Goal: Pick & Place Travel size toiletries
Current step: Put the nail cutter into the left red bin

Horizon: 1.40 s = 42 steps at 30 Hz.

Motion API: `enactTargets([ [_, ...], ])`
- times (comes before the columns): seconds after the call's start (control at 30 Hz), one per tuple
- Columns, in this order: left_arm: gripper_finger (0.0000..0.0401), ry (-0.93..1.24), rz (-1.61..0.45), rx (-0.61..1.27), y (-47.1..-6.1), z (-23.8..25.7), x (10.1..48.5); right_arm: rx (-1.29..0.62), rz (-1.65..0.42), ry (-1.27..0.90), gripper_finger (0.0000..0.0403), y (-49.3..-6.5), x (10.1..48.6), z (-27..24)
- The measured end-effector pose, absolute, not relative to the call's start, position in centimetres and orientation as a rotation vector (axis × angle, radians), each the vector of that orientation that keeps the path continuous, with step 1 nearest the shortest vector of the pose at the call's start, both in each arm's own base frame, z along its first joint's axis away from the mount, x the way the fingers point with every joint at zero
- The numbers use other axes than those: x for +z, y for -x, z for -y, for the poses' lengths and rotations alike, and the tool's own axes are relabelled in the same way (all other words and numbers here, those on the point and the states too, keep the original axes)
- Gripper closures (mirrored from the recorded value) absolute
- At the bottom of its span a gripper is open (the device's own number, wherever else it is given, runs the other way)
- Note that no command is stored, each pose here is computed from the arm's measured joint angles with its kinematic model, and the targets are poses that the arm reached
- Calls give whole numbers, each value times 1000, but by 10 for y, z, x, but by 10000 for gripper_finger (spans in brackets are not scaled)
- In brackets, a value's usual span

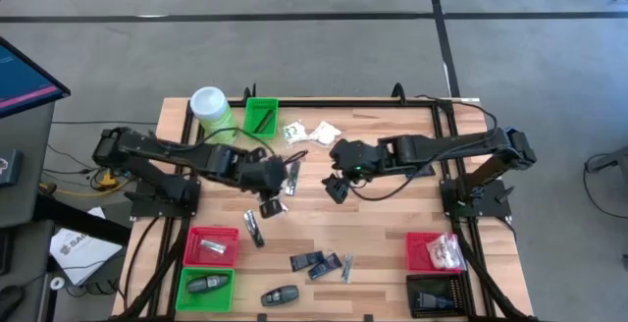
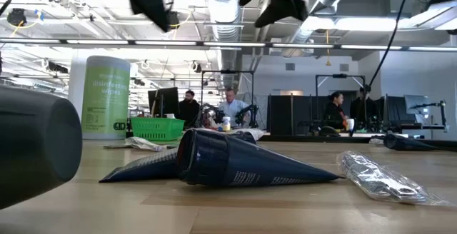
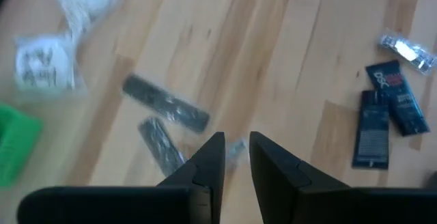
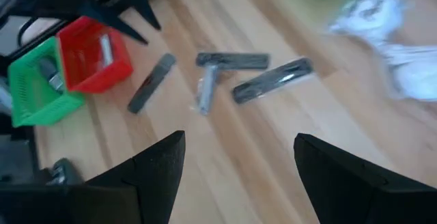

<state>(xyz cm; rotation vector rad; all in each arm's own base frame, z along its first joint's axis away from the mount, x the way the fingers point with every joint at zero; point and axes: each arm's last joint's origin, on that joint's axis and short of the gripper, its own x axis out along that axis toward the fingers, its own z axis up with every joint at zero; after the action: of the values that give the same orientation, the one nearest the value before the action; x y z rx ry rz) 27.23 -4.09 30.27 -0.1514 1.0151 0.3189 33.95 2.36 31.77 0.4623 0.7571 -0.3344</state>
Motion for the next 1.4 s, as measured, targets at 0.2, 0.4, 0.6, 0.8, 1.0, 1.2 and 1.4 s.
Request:
enactTargets([
  [0.2,345,294,-968,355,-237,53,280,-266,-799,-493,138,-372,309,-27],
  [0.4,346,479,-861,380,-201,57,266,-181,-853,-491,138,-408,298,-33],
  [0.6,346,576,-776,407,-176,60,260,-128,-868,-435,138,-448,282,-38],
  [0.8,346,615,-755,426,-166,64,253,-75,-878,-371,138,-481,260,-51],
  [1.0,346,611,-778,413,-165,72,249,-108,-903,-321,138,-497,230,-51],
  [1.2,347,627,-779,402,-162,77,249,-101,-912,-240,138,-511,195,-49],
  [1.4,361,643,-757,404,-158,84,249,-154,-927,-290,138,-516,175,-49],
])
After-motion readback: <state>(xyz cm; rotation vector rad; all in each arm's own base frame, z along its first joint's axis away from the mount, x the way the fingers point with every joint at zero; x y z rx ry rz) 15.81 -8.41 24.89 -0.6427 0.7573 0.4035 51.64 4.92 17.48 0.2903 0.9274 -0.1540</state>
